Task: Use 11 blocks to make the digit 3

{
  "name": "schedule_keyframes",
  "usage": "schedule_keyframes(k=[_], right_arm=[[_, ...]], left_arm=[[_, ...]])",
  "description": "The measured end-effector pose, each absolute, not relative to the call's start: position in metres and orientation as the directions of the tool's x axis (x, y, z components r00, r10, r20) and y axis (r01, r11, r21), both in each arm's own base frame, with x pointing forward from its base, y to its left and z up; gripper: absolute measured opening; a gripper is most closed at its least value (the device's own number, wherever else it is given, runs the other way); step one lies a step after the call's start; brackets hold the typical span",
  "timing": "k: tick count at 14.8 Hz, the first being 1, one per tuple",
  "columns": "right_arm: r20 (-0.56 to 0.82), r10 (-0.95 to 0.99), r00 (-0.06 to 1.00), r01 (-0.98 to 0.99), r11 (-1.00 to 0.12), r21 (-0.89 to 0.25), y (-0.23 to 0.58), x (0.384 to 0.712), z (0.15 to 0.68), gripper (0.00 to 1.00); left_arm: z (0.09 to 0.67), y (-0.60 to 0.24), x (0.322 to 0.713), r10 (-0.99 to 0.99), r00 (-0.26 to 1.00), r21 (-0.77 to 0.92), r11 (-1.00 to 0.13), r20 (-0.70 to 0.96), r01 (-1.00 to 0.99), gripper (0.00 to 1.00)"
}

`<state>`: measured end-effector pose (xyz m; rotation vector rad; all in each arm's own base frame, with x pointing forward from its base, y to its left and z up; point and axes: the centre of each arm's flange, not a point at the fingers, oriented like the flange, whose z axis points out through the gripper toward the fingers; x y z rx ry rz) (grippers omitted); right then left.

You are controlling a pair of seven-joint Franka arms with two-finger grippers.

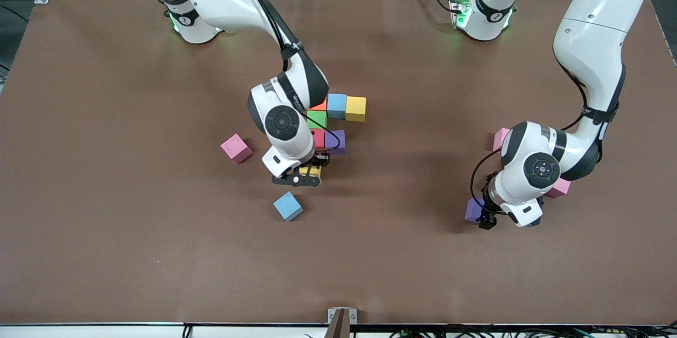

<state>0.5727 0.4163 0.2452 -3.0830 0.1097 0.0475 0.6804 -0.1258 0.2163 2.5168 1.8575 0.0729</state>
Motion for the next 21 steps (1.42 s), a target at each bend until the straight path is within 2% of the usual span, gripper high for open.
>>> schedule_keyframes(k=[3,4,7,11,14,21], right_arm=[[-0.028,-0.061,0.998,-0.062,-0.997,-0.052,0.409,0.562,0.228,0.52],[-0.029,-0.058,0.998,-0.060,-0.997,-0.051,0.410,0.559,0.225,0.52],[-0.030,-0.049,0.998,-0.051,-0.997,-0.053,0.415,0.555,0.225,0.52],[-0.031,-0.031,0.999,-0.032,-0.998,-0.057,0.426,0.547,0.226,0.52],[-0.030,-0.021,0.999,-0.023,-0.998,-0.058,0.431,0.543,0.227,0.52],[-0.040,-0.034,0.999,-0.037,-0.997,-0.070,0.431,0.542,0.226,0.52]], left_arm=[[0.212,-0.125,0.683,0.956,0.292,0.037,-0.293,0.026,0.956,0.95],[0.209,-0.125,0.683,0.956,0.291,0.035,-0.292,0.024,0.956,0.89],[0.205,-0.125,0.686,0.957,0.290,0.036,-0.291,0.021,0.956,0.61],[0.211,-0.132,0.688,0.957,0.291,0.050,-0.291,0.016,0.955,0.57],[0.216,-0.162,0.684,0.974,0.226,0.060,-0.226,0.003,0.972,0.57],[0.221,-0.290,0.632,0.997,0.075,0.004,-0.075,0.016,0.997,0.57]])
